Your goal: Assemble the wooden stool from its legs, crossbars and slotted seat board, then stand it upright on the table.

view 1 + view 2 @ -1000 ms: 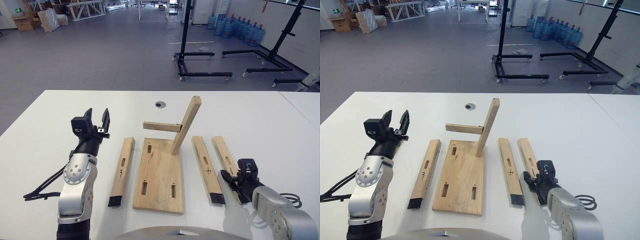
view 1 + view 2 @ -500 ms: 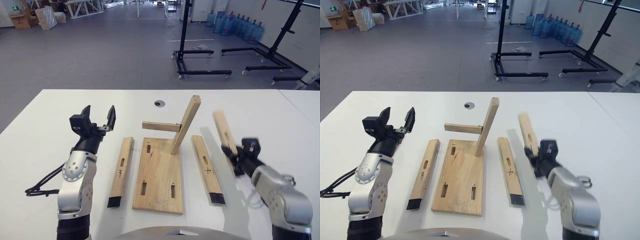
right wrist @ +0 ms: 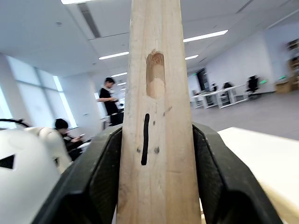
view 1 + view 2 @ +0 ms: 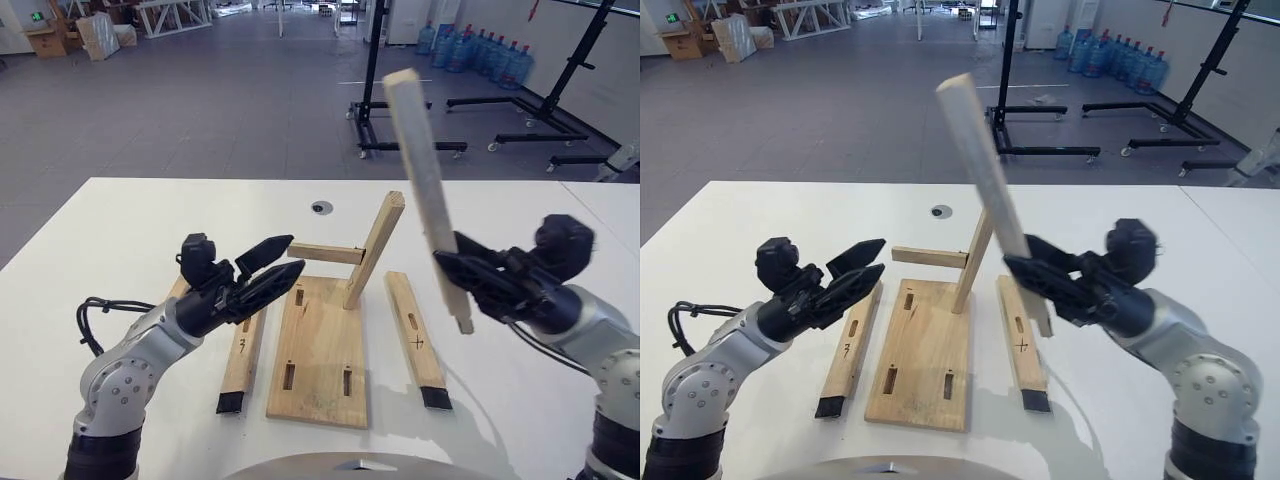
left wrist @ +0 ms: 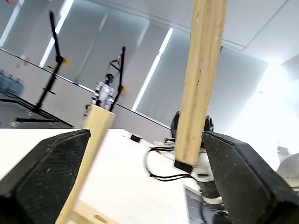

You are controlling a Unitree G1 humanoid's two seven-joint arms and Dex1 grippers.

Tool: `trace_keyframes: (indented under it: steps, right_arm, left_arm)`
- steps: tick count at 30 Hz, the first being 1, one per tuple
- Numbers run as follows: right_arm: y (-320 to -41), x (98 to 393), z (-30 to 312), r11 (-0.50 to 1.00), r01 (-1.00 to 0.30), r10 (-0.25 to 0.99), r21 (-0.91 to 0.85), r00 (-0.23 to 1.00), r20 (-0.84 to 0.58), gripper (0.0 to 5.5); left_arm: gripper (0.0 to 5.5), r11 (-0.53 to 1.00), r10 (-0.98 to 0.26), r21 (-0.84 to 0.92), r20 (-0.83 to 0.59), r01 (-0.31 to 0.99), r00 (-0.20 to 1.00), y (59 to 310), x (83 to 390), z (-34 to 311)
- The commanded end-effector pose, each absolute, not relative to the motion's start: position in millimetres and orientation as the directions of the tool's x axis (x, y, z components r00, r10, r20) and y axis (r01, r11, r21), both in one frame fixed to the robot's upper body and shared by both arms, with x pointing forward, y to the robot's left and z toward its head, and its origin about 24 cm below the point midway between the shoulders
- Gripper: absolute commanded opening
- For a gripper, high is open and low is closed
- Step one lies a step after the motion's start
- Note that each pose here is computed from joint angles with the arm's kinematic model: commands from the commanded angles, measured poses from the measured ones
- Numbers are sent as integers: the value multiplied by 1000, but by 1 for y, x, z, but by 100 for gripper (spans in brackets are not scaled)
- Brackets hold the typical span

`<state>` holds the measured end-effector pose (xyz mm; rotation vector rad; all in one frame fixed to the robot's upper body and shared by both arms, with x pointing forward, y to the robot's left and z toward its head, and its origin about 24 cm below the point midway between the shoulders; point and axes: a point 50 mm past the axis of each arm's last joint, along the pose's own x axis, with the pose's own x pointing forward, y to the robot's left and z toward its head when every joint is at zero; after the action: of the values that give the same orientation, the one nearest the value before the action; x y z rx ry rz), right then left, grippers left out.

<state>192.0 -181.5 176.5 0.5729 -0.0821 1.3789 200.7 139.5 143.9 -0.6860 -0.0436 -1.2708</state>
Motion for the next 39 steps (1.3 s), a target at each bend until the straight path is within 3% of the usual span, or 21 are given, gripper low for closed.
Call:
trace_keyframes:
  steps: [1, 11, 18, 32, 39]
  right_arm:
    - [-161, 201, 161, -12, -937, 920, 348, 126, 371, 200]
    - [-133, 207, 123, -151, -902, 953, 405, -24, 302, 200]
    - [-133, 210, 120, -146, -909, 956, 391, -29, 291, 200]
    - [-132, 218, 120, -92, -928, 970, 361, -2, 242, 200]
    - [-135, 223, 120, -76, -934, 972, 350, 8, 233, 200]
  left_arm:
    - [438, 38, -886, -466, 394, 884, 245, 133, 201, 145]
    - [438, -49, -885, -501, 424, 864, 195, 125, 207, 150]
    - [438, -50, -880, -511, 429, 858, 205, 124, 205, 148]
    - [226, 34, -879, -497, 398, 867, 262, 125, 209, 142]
    - [215, -8, -873, -490, 428, 872, 233, 125, 205, 143]
